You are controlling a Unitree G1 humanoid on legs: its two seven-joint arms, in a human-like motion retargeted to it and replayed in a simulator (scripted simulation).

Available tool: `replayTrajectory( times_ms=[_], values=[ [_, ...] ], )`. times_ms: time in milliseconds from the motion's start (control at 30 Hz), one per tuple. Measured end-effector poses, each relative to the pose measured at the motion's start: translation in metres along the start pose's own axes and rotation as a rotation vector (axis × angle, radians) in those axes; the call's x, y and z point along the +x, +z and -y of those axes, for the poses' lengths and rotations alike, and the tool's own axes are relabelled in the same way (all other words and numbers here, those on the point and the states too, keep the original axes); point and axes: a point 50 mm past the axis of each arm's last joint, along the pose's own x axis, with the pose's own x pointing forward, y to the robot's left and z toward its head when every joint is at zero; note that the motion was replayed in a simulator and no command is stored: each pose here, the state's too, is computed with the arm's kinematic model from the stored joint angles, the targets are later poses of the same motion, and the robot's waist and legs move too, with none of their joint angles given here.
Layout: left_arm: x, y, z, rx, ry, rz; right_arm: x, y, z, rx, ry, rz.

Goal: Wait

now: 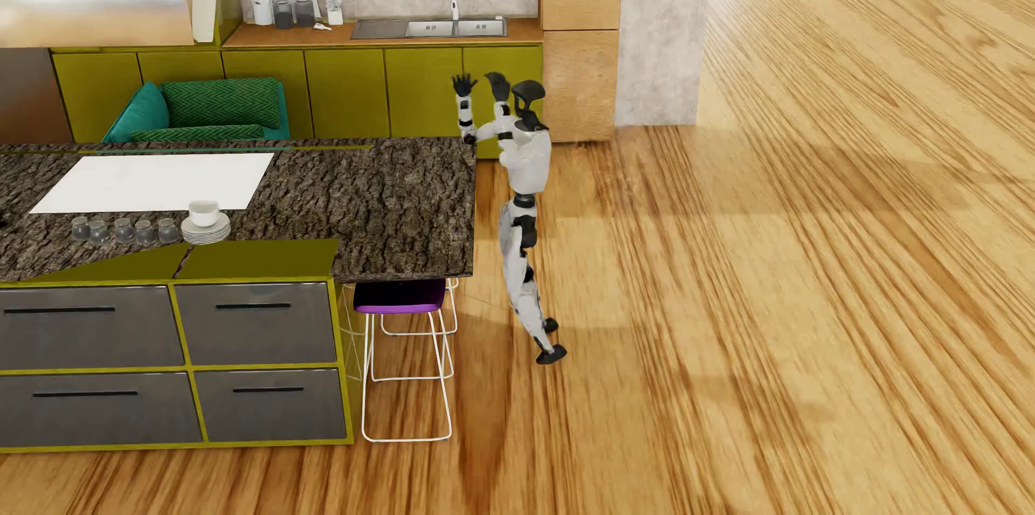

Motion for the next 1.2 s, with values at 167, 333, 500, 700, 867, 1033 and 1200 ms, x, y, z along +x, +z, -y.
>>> replayTrajectory(
  times_ms=[167,333,500,700,867,1033,1200],
  values=[
    [-0.004,-0.002,-0.003,0.013,0.004,-0.012,0.004,0.033,0.015,-0.021,-0.063,0.145],
    [-0.013,-0.006,-0.007,0.03,0.01,-0.045,0.006,0.055,0.019,-0.026,-0.079,0.243],
    [-0.022,-0.009,-0.013,0.058,0.01,-0.072,0.009,0.059,0.019,-0.032,-0.075,0.264],
    [-0.074,-0.02,0.0,0.052,-0.072,-0.238,-0.024,0.033,-0.005,-0.006,0.036,0.113],
    [-0.289,-0.007,0.095,-0.364,-0.362,-1.119,-0.22,-0.026,-0.109,0.314,0.514,-0.709],
    [-0.487,0.12,0.146,-0.619,-0.568,-2.068,-0.467,0.016,-0.122,0.395,0.759,-1.734],
    [-0.549,0.192,0.143,-0.645,-0.916,-2.372,-0.56,0.078,-0.106,0.345,1.151,-2.083]
  ],
)
